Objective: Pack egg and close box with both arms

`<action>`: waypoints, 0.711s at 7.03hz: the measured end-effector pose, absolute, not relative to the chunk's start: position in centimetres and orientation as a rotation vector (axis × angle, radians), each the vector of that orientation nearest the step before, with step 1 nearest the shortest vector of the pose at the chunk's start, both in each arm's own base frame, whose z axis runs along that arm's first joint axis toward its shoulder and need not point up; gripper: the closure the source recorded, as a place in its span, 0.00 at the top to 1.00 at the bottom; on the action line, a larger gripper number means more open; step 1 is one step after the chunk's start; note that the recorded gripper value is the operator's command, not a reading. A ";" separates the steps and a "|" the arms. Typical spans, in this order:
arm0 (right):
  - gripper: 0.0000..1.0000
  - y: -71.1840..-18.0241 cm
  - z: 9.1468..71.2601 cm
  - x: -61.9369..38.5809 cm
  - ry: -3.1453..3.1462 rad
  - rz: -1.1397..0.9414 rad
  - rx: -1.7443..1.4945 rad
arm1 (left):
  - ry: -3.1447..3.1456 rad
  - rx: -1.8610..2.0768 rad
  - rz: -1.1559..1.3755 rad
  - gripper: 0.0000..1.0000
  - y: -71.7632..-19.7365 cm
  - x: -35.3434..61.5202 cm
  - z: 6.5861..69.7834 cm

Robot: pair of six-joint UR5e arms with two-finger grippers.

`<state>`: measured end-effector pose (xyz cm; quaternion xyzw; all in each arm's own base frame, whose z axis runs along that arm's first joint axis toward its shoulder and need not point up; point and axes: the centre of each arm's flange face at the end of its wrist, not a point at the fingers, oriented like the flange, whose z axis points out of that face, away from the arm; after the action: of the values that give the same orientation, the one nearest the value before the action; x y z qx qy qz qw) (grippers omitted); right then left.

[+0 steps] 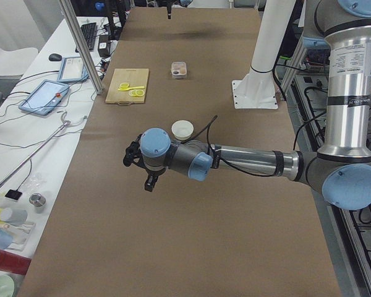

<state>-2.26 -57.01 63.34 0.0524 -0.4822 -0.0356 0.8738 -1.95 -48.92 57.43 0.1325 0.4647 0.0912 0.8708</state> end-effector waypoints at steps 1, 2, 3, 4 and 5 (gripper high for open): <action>1.00 -56.2 64.9 -0.4 -0.956 -0.053 0.121 | 0.971 0.277 0.189 0.97 -48.9 -2.0 57.5; 1.00 -55.8 66.2 1.3 -0.890 -0.039 0.126 | 0.971 0.278 0.187 0.98 -48.9 -2.1 57.5; 1.00 -55.5 67.3 3.3 -0.809 -0.037 0.118 | 0.970 0.279 0.185 0.97 -48.9 -2.2 57.5; 0.99 -55.4 67.9 5.7 -0.725 -0.044 0.099 | 0.970 0.279 0.182 0.97 -48.8 -2.4 57.5; 1.00 -55.3 67.3 7.6 -0.661 -0.050 0.074 | 0.970 0.281 0.179 0.98 -48.8 -2.5 57.5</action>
<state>7.56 -55.34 67.29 0.0365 -0.3243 -0.0247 0.9449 -2.54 -48.80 57.55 0.1343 0.4638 0.0854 0.8715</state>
